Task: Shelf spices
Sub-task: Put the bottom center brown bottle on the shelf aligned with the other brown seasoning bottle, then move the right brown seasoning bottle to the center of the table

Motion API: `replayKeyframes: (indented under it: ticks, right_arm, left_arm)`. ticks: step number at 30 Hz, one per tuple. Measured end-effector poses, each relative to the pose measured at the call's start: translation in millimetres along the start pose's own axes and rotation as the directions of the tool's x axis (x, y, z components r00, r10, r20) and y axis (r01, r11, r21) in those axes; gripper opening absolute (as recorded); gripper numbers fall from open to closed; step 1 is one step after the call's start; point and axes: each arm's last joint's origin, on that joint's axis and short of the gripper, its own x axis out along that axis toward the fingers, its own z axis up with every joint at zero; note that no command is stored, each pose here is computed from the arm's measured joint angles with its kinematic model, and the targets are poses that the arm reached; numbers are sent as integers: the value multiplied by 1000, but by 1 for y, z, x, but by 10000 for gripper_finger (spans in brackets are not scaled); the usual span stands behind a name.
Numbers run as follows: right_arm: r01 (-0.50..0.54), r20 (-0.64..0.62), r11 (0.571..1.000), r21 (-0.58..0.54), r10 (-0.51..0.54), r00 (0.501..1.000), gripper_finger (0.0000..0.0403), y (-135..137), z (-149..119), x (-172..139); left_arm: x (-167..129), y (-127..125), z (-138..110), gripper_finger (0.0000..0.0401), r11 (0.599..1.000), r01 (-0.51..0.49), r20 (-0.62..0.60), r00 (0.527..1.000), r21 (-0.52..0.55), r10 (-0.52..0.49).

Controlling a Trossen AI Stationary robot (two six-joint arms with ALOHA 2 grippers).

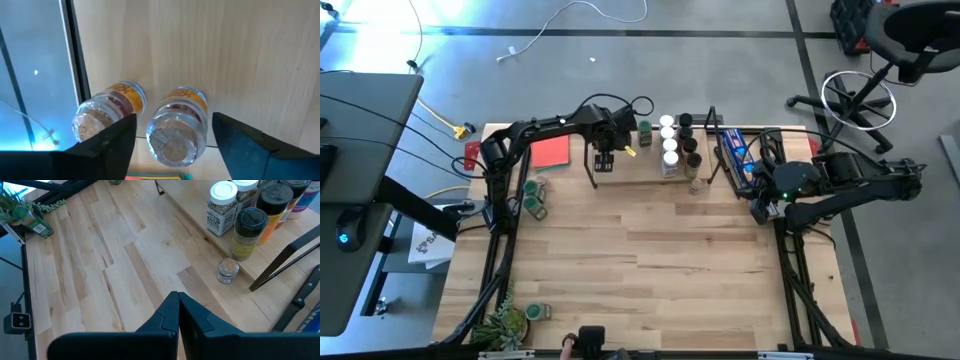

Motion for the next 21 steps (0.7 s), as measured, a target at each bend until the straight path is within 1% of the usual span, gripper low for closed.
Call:
replayKeyframes:
  ticks: [3,6,13,15,17,19,21]
  right_arm:
    - [0,0,1000,0,0,1000,0,0,0,0]
    - [-6,-4,1000,0,6,1000,0,0,0,0]
    - [-14,-19,999,-41,14,1000,6,0,-1,1]
    - [-6,-40,999,-44,4,999,18,-1,-5,6]
    - [-5,-77,999,-48,1,997,38,-2,-12,14]
    - [-12,-110,999,-52,6,994,65,-2,-18,25]
    - [-39,-113,996,-82,29,993,93,1,-22,37]
  left_arm:
    - [0,0,0,271,1000,-20,-13,1000,-4,20]
    - [-8,-2,3,275,999,-23,-9,1000,-25,22]
    - [-48,-7,18,276,995,-24,50,998,-93,29]
    - [-63,-10,23,276,992,-26,71,997,-122,34]
    - [-78,-14,27,276,985,-25,96,995,-169,41]
    - [-96,-20,31,276,971,-19,126,991,-239,50]
    - [-115,-27,33,276,946,-1,161,985,-324,56]
